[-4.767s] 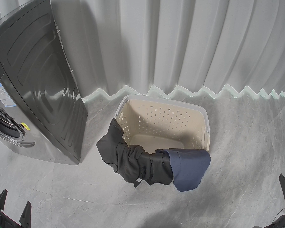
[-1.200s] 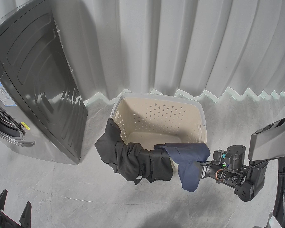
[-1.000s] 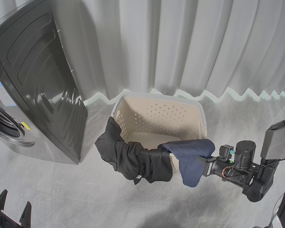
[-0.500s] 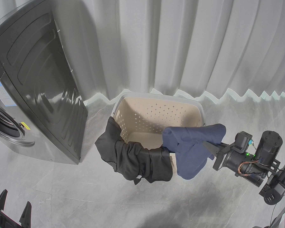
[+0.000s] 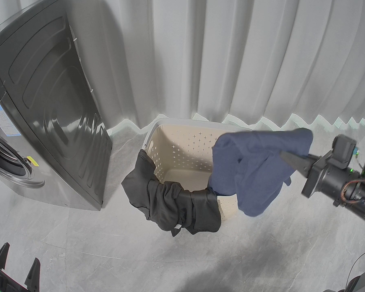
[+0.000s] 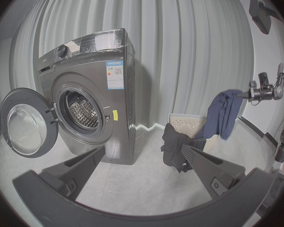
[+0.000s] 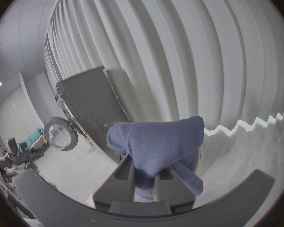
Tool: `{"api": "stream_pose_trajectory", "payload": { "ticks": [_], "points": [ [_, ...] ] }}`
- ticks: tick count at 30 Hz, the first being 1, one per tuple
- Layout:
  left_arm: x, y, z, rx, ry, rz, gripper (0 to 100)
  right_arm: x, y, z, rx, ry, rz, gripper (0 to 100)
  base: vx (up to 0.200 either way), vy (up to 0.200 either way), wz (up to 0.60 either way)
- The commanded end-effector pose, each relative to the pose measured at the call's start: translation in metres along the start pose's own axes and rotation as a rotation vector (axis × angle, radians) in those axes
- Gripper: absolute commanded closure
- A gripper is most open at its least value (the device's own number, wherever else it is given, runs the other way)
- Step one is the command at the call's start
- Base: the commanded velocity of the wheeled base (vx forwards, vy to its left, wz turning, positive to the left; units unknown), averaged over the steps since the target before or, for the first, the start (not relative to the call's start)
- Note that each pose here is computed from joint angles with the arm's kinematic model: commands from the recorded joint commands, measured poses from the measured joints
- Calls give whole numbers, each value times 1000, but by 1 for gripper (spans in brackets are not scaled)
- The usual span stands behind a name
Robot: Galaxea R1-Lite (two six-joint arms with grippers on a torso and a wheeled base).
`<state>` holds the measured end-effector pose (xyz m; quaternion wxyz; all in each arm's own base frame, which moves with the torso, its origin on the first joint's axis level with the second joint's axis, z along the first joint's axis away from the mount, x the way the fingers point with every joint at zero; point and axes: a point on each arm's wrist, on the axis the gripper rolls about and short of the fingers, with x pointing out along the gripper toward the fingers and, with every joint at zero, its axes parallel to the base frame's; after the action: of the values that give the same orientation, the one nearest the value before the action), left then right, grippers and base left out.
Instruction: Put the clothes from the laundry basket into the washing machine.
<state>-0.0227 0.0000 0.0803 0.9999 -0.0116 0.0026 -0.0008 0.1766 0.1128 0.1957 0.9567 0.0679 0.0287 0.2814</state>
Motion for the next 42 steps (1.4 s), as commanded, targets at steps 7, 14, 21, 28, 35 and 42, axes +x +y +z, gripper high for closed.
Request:
{"api": "stream_pose_trajectory", "payload": {
  "ticks": [7,14,21,28,35,42],
  "points": [
    [0,0,-4,-4,-2,0,0,-42,7,44,-29,-189,22,100,-171,0,0],
    [0,0,-5,-4,-1,0,0,-42,7,41,-31,-180,27,100,-200,0,0],
    [0,0,-5,-3,-1,2,0,-43,7,41,-31,-182,26,100,-57,0,0],
    [0,0,-5,-4,-1,0,0,-42,7,41,-31,-178,32,100,0,171,0],
    [0,0,-5,-4,-1,0,0,-42,7,41,-31,-178,32,100,0,200,0],
    [0,0,-5,-4,-1,0,0,-42,7,40,-31,-176,33,100,0,200,0]
  ]
}}
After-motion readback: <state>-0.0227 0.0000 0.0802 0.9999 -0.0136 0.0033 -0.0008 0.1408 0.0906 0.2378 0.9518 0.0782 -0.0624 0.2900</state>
